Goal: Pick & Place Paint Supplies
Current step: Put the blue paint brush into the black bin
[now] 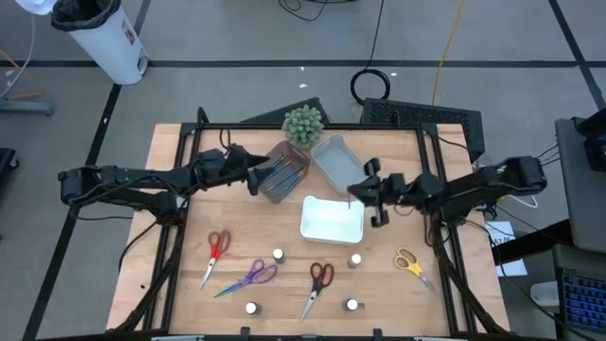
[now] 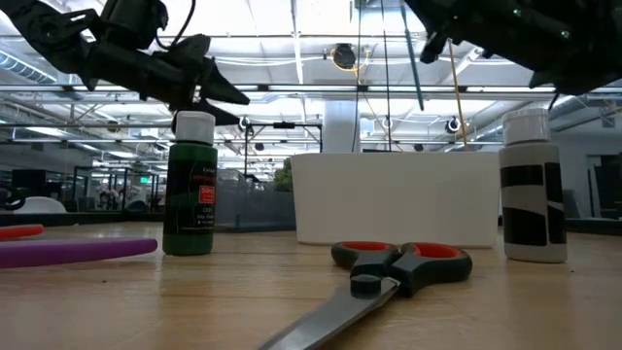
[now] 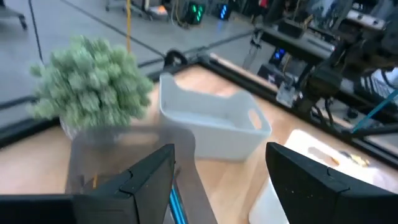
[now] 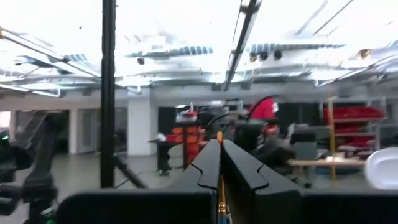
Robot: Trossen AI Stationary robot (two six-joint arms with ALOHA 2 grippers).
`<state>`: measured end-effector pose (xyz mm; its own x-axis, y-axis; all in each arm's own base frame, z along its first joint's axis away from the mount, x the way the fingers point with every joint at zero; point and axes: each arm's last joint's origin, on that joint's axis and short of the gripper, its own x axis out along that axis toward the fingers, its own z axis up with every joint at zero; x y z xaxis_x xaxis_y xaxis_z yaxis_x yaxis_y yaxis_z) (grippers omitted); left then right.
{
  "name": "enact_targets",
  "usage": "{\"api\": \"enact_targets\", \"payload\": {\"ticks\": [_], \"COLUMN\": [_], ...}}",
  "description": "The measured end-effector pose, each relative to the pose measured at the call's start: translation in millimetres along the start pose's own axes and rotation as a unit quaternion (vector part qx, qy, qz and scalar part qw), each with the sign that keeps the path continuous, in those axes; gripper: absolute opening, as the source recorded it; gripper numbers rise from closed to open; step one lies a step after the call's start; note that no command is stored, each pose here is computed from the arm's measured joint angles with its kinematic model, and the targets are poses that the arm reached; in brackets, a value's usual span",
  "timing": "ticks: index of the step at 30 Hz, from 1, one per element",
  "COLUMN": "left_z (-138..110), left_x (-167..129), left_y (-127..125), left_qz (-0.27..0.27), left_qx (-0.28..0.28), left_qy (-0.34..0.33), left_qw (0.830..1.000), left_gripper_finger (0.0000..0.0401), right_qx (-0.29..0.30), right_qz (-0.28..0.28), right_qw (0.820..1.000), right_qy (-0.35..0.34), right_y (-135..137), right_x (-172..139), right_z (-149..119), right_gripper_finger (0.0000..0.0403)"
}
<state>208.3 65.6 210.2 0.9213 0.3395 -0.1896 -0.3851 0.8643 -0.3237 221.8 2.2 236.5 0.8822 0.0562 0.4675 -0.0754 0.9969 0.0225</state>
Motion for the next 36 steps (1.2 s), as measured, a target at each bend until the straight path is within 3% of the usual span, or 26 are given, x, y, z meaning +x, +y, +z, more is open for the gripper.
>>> {"api": "enact_targets", "payload": {"ticks": [7, 10, 13, 17, 21, 25, 29, 36], "left_z": [16.4, 22.1, 27.3, 35.8, 46.8, 50.8, 56.9, 56.4], "left_x": [-1.6, -3.0, -5.0, -7.9, -7.7, -1.8, 6.4, 29.5], "left_y": [-5.8, -8.6, -13.6, -25.8, -43.1, -58.4, -69.8, -80.2], "left_qz": [-0.031, -0.048, -0.075, -0.134, -0.196, -0.229, -0.239, -0.24], "left_qx": [-0.003, -0.004, 0.001, 0.023, 0.071, 0.11, 0.122, 0.151], "left_qy": [-0.085, -0.114, -0.142, -0.169, -0.167, -0.143, -0.145, -0.132], "left_qw": [0.996, 0.992, 0.987, 0.976, 0.964, 0.957, 0.953, 0.95], "left_gripper_finger": [0.0257, 0.0257, 0.0257, 0.0257, 0.0257, 0.0257, 0.0257, 0.0257], "right_qx": [-0.044, -0.038, -0.018, 0.025, 0.072, 0.109, 0.138, 0.138], "right_qz": [-0.096, -0.099, -0.028, 0.07, 0.146, 0.224, 0.28, 0.29], "right_qw": [0.994, 0.994, 0.999, 0.997, 0.985, 0.968, 0.948, 0.946], "right_qy": [0.004, -0.011, -0.019, 0.023, 0.053, 0.041, 0.055, 0.043], "right_y": [-10.4, -12.7, -9.7, -0.1, 8.4, 8.0, 13.7, 17.9], "right_x": [-13.5, -3.2, 11.8, 26.7, 31.4, 43.5, 50.9, 55.9], "right_z": [8.6, 14.4, 21.6, 17.8, 6.5, 15.7, 14.0, 15.6], "right_gripper_finger": [0.0, 0.0, 0.0, 0.0, 0.0, 0.0, 0.0, 0.0]}}
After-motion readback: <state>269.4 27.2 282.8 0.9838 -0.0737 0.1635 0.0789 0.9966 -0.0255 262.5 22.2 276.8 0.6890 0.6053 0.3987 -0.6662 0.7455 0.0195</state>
